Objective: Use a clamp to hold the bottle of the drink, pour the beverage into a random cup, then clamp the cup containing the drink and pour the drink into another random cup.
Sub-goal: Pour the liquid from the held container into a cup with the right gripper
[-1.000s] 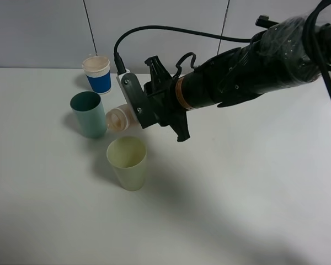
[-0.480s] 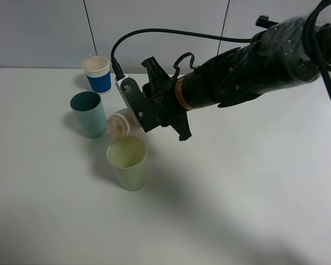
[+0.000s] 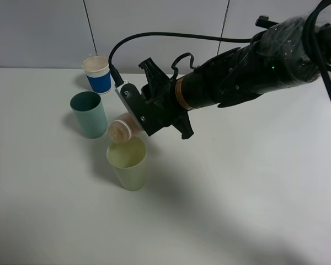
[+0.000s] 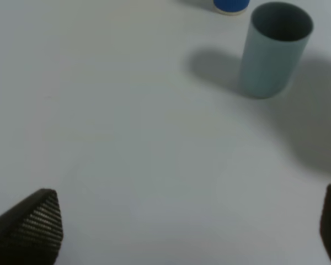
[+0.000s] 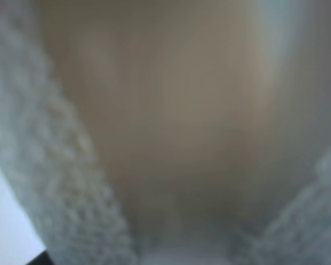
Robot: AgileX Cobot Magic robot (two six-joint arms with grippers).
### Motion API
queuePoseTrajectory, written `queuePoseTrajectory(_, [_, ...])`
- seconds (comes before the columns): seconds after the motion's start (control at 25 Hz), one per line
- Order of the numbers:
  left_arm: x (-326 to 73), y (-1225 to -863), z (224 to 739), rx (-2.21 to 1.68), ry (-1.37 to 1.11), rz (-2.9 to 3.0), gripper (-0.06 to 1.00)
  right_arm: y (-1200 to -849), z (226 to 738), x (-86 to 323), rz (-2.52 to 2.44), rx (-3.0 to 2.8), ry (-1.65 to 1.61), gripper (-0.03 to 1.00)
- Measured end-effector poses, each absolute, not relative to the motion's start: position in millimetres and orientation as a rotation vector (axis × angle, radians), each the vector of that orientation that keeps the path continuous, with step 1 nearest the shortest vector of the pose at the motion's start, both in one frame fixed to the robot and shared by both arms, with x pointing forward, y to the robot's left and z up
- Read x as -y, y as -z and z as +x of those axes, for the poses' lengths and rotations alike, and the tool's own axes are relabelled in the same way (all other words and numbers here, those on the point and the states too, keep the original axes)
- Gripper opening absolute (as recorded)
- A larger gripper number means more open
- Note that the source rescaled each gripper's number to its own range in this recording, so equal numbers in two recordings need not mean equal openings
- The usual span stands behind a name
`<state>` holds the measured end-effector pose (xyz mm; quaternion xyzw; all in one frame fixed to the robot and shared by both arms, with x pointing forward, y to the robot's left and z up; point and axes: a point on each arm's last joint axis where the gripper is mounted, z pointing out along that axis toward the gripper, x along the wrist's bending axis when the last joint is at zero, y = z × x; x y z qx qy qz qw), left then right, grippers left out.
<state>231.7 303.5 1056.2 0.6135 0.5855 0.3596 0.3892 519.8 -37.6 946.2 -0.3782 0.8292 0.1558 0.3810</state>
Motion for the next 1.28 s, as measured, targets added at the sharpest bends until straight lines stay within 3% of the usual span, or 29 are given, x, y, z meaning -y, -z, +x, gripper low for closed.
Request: queuePoseTrajectory(1.28, [-303.5,-1056.2,231.7,-1.489,-0.914,1.56,0.95,-957.5,519.0,39.0,-1.024,-2.049,-0.362,0.02])
